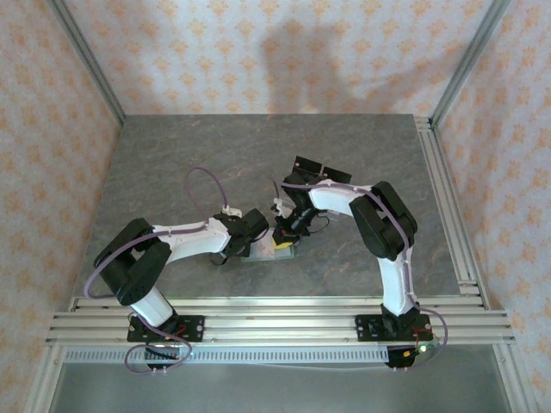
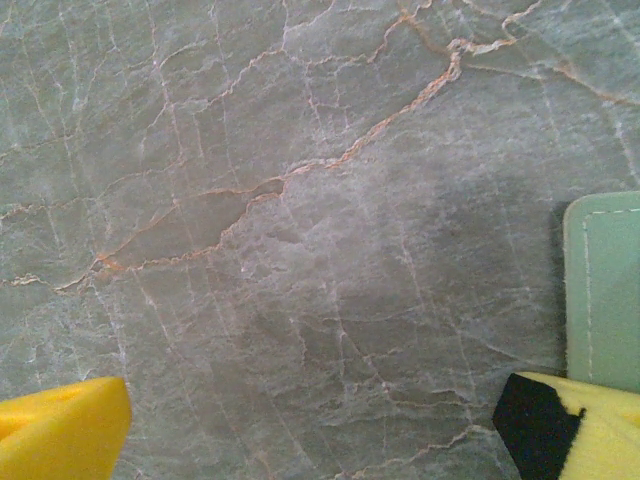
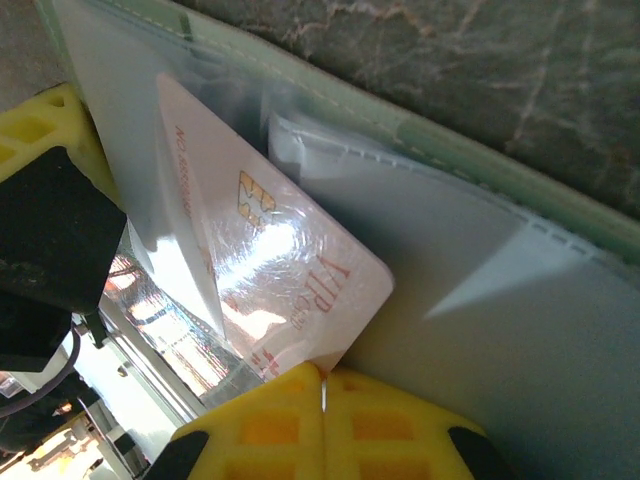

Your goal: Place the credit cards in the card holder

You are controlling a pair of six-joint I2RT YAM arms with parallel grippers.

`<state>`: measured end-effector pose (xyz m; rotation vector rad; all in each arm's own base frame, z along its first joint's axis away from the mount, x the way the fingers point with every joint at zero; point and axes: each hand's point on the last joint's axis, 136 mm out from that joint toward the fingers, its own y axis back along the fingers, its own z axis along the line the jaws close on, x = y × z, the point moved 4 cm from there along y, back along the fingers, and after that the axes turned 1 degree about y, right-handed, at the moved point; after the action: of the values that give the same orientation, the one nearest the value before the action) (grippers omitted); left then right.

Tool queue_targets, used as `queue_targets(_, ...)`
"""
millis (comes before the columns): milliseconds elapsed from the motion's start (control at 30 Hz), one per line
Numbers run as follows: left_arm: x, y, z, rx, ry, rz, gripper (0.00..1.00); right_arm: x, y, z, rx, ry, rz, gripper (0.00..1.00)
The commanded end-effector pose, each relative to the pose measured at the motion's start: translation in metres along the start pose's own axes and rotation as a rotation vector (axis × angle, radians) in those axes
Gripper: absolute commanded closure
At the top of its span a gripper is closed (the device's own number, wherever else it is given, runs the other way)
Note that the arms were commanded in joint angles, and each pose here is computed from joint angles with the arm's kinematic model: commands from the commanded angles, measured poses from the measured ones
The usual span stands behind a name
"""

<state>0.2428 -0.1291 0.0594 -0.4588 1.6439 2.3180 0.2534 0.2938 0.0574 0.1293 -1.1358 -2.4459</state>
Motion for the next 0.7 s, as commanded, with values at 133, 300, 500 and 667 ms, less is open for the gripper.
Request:
queue_targets(133,-0.005,-0.015,-0.025,0.079,0.041,-0.011,0.0,-0.004,0.0,0.004,0.02,-0.002,-0.015,0.95)
queue_targets(300,-0.005,-0.015,-0.025,0.078,0.042,-0.01,0.0,-0.004,0.01,0.011,0.01,0.003,-0.06,0.8)
queue_targets(500,-0.007,-0.011,-0.023,0.076,0.049,-0.021,0.0,-0.004,0.033,0.01,0.02,-0.023,-0.153,0.62)
queue_targets(667,-0.015,-0.005,-0.019,0.077,0.063,-0.044,0.0,0.0,0.042,-0.003,0.034,-0.075,-0.212,0.59)
